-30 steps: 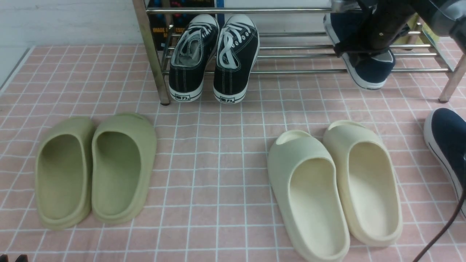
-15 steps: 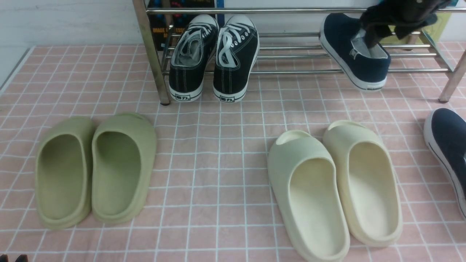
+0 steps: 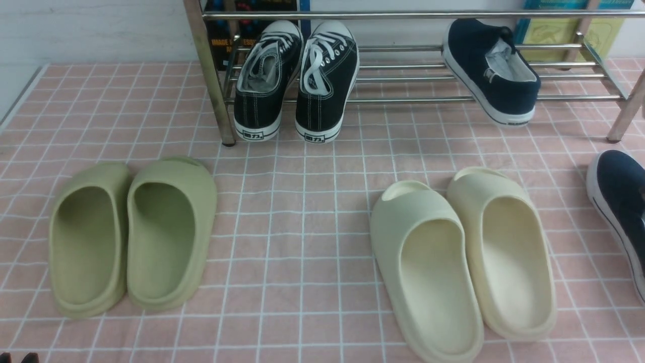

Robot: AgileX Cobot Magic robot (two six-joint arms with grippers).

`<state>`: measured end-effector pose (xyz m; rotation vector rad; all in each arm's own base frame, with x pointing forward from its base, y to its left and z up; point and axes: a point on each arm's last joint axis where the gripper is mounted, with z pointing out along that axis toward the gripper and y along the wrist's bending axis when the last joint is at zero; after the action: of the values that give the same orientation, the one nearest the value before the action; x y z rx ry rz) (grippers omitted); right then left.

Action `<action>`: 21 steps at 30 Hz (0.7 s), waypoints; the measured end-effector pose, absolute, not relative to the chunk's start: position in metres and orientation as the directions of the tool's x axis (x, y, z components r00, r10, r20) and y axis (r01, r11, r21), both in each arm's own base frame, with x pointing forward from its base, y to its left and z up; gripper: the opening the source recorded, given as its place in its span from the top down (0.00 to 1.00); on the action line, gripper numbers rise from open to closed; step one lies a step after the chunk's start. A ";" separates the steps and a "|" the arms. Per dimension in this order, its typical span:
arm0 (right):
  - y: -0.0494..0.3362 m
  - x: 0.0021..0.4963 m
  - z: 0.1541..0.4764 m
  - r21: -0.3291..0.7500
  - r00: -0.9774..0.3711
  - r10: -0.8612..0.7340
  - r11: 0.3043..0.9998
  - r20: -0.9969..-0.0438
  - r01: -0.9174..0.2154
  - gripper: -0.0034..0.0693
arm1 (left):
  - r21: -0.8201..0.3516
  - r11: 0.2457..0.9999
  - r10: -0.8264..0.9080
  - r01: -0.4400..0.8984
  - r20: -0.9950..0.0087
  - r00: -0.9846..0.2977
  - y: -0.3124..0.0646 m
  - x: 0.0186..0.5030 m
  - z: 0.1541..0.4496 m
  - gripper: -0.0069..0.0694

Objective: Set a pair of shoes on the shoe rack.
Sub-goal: Use the right arm to grab the shoe closest to it

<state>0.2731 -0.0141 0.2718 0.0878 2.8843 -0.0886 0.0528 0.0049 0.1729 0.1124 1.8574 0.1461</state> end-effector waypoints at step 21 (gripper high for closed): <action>-0.036 0.307 0.208 -0.047 -0.969 0.094 0.993 -0.228 0.107 0.94 | 0.167 0.986 0.160 0.002 -0.945 -0.287 0.005 0.053 0.173 0.62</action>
<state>0.3069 -0.0358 0.2084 0.1487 2.9092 -0.0871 0.0528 0.0052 0.1730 0.1179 1.8567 0.1548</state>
